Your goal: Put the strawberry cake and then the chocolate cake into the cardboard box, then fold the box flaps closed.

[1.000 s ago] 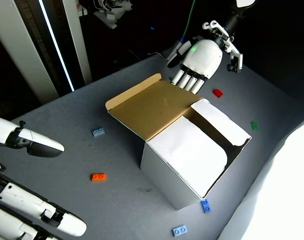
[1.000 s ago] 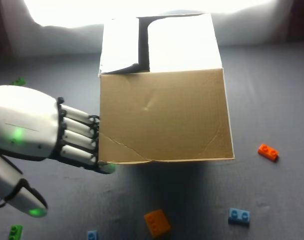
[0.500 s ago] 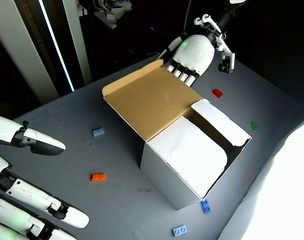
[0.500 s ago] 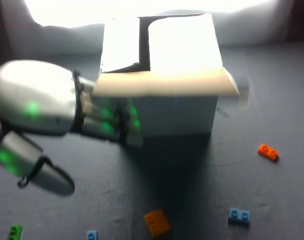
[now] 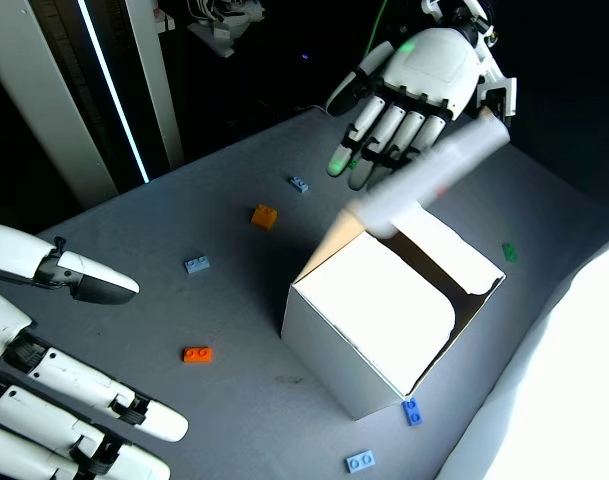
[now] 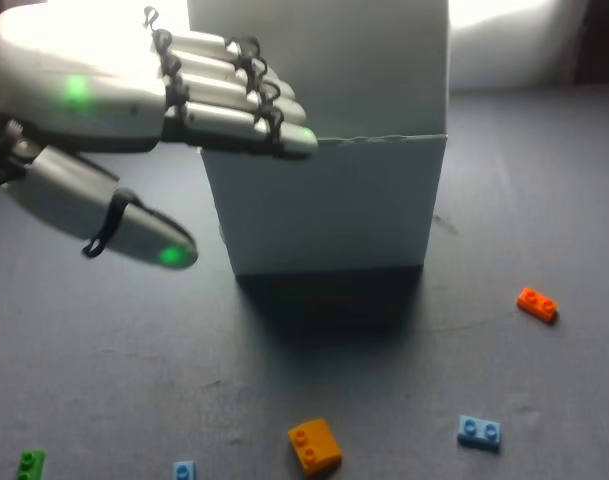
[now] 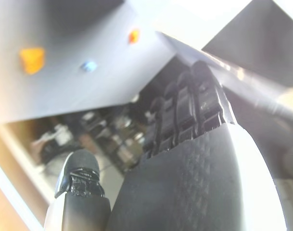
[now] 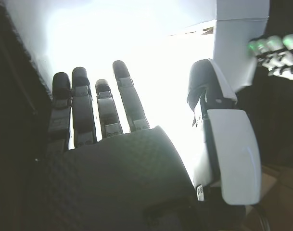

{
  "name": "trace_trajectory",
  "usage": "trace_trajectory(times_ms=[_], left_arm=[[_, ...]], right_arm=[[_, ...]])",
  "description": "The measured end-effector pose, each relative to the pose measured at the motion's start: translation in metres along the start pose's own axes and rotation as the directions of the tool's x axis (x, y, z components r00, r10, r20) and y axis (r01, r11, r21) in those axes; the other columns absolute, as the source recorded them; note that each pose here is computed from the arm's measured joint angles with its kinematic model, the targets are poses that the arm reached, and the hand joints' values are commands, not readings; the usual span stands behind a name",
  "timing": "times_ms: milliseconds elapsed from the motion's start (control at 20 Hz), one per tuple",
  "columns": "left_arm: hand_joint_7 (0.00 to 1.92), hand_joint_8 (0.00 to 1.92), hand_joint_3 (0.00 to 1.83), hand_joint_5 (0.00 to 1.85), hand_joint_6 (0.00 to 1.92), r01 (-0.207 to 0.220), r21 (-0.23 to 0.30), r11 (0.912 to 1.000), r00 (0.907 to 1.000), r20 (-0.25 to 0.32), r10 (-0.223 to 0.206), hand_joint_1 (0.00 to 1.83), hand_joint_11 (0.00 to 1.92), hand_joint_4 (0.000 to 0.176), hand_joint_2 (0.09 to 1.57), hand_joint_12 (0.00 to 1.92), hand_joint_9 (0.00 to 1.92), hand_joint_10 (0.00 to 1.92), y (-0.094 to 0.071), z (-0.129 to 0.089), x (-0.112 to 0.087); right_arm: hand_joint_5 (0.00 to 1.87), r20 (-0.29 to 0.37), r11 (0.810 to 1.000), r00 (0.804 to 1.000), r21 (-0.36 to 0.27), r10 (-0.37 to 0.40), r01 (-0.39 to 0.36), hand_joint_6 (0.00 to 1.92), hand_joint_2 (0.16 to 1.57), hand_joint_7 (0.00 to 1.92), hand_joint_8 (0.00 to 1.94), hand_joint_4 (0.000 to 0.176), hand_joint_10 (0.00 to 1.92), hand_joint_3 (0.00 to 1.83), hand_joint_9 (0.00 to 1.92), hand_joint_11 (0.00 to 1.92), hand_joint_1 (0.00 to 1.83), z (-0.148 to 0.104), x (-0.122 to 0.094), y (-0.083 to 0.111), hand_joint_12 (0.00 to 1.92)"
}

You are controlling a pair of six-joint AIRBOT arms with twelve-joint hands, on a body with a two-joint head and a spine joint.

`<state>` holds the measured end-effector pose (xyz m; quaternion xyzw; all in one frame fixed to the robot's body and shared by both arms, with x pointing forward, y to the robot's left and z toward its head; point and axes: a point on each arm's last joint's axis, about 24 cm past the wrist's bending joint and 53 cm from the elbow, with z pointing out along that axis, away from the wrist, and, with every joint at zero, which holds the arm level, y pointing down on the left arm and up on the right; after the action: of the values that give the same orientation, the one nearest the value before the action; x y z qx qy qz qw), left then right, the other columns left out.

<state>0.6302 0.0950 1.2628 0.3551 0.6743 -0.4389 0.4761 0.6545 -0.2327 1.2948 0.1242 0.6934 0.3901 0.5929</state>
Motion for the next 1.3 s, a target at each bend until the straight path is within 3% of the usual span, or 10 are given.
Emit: trace_trajectory(times_ms=[150,250,350,700,850,1000,1150,1250,1300], left_arm=[[0.08,0.00,0.00,0.05,0.00,-0.012,-0.082,0.9966,0.9993,0.034,0.015,0.00,0.00,0.026,1.20,0.48,0.10,0.01,0.022,0.008,-0.009],[0.10,0.01,0.00,0.07,0.01,0.003,-0.127,0.9919,0.9988,0.048,0.003,0.00,0.00,0.023,1.20,0.51,0.11,0.01,0.035,0.010,-0.011],[0.13,0.01,0.00,0.09,0.01,-0.001,-0.153,0.9882,0.9995,0.030,0.006,0.00,0.00,0.015,1.19,0.60,0.13,0.01,0.042,0.014,-0.003],[0.14,0.00,0.00,0.10,0.00,0.061,-0.172,0.9832,0.9981,0.007,-0.061,0.00,0.00,0.029,1.20,0.62,0.13,0.01,0.058,0.017,0.015],[0.16,0.01,0.00,0.12,0.01,0.068,-0.174,0.9823,0.9976,0.001,-0.069,0.00,0.00,0.027,1.20,0.66,0.16,0.01,0.059,0.017,0.019],[0.16,0.00,0.00,0.13,0.01,0.039,-0.166,0.9853,0.9992,0.005,-0.039,0.00,0.00,0.023,1.20,0.66,0.16,0.01,0.056,0.017,0.010],[0.18,0.01,0.00,0.15,0.01,-0.003,-0.159,0.9873,0.9999,0.010,0.004,0.00,0.00,0.023,1.20,0.65,0.18,0.01,0.054,0.013,-0.004],[0.18,0.01,0.00,0.15,0.01,-0.020,-0.172,0.9848,0.9990,0.035,0.027,0.00,0.00,0.026,1.21,0.68,0.19,0.01,0.058,0.002,-0.019],[0.18,0.00,0.00,0.14,0.00,-0.022,-0.193,0.9810,0.9982,0.052,0.032,0.00,0.00,0.023,1.21,0.64,0.17,0.01,0.064,-0.008,-0.028]], right_arm=[[0.17,0.003,1.000,1.000,-0.008,-0.015,0.015,0.00,1.24,0.21,0.00,0.000,0.00,0.00,0.18,0.00,0.00,0.000,0.000,0.002,0.45],[0.20,0.003,1.000,1.000,-0.012,-0.020,0.020,0.01,1.24,0.24,0.01,0.000,0.01,0.00,0.21,0.00,0.00,0.000,0.001,0.004,0.56],[0.19,0.004,1.000,1.000,-0.012,-0.020,0.020,0.01,1.23,0.25,0.01,0.000,0.01,0.00,0.21,0.00,0.00,0.000,0.000,0.004,0.57],[0.17,0.006,1.000,1.000,-0.014,-0.023,0.023,0.00,1.23,0.22,0.00,0.000,0.00,0.00,0.20,0.00,0.00,0.000,0.000,0.005,0.54],[0.19,0.006,1.000,1.000,-0.014,-0.023,0.023,0.01,1.24,0.23,0.01,0.000,0.01,0.00,0.19,0.00,0.00,0.000,0.000,0.005,0.49],[0.18,0.006,1.000,1.000,-0.014,-0.023,0.023,0.00,1.24,0.23,0.00,0.000,0.00,0.00,0.18,0.00,0.00,0.000,0.000,0.005,0.42],[0.19,0.006,1.000,1.000,-0.014,-0.026,0.026,0.00,1.25,0.24,0.00,0.000,0.00,0.00,0.19,0.00,0.00,0.000,0.000,0.005,0.47],[0.17,0.006,1.000,1.000,-0.014,-0.026,0.026,0.00,1.24,0.22,0.00,0.000,0.00,0.00,0.19,0.00,0.00,0.000,0.000,0.005,0.56],[0.16,0.005,0.999,1.000,-0.015,-0.029,0.029,0.00,1.24,0.22,0.00,0.000,0.00,0.00,0.18,0.00,0.00,0.000,0.000,0.005,0.52]])
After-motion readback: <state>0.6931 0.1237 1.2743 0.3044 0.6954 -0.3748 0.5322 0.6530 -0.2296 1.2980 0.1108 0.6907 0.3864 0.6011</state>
